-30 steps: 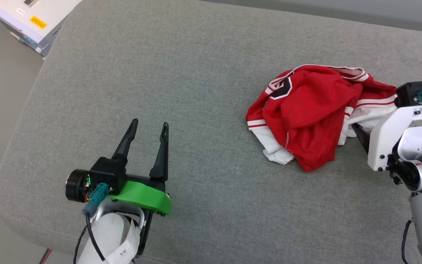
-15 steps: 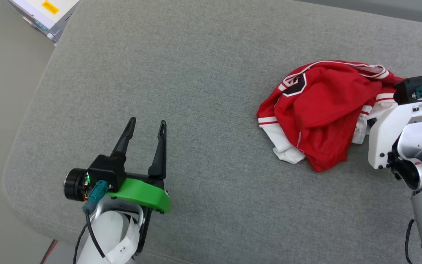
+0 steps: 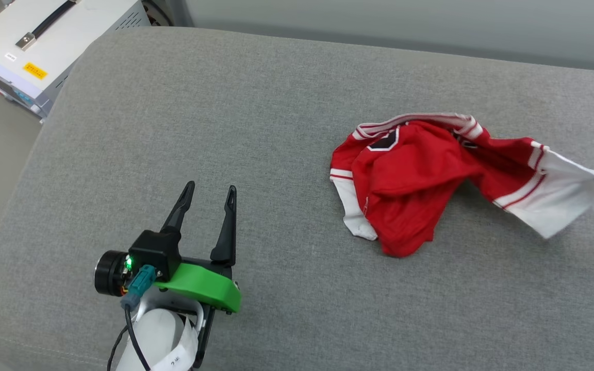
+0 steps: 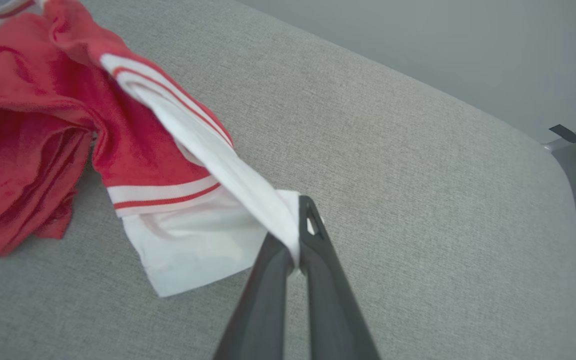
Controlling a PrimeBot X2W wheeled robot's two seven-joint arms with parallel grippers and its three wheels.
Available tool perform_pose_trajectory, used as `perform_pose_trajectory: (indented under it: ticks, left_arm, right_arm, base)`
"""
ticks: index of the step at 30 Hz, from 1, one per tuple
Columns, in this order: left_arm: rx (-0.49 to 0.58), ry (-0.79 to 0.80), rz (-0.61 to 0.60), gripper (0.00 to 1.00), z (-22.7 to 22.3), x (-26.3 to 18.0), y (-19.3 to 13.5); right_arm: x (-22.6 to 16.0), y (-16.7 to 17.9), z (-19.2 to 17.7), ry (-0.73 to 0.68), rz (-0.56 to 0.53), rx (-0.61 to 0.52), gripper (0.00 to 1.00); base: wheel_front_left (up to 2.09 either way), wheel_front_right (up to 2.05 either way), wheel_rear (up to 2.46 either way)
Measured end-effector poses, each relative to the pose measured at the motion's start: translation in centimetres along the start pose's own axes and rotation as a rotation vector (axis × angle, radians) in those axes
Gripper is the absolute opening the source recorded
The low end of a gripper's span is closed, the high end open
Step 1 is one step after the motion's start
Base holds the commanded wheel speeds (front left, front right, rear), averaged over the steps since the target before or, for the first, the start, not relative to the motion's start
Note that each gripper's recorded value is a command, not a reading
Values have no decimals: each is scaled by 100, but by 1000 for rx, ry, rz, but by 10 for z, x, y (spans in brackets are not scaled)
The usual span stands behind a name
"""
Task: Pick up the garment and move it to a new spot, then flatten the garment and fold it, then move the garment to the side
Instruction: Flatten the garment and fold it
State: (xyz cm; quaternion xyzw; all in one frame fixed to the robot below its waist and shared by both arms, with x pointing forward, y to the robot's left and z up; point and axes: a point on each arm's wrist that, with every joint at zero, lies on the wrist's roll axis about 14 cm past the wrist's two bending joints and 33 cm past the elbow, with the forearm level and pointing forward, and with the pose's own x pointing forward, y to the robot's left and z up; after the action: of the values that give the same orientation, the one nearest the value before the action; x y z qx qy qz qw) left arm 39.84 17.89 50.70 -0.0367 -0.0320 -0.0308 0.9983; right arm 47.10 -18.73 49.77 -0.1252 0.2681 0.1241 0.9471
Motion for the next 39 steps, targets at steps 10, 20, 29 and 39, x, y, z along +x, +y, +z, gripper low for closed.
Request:
perform_pose_trajectory:
  ticks: [10,20,29,39]
  left_arm:
    - [0,15,-7,100,-5,-1,-1]
    - [19,62,38,100,-18,-6,16]
    - [33,100,68,100,-30,-6,28]
    - [25,76,63,100,-23,-3,25]
  right_arm:
    - [1,-47,-6,120,-75,42,0]
    - [64,-54,8,167,-64,120,0]
    - [116,-61,35,65,-116,118,100]
    - [111,-59,51,-92,-124,96,100]
  base:
    - [0,0,0]
    - [0,0,0]
    - [0,0,0]
    - [0,0,0]
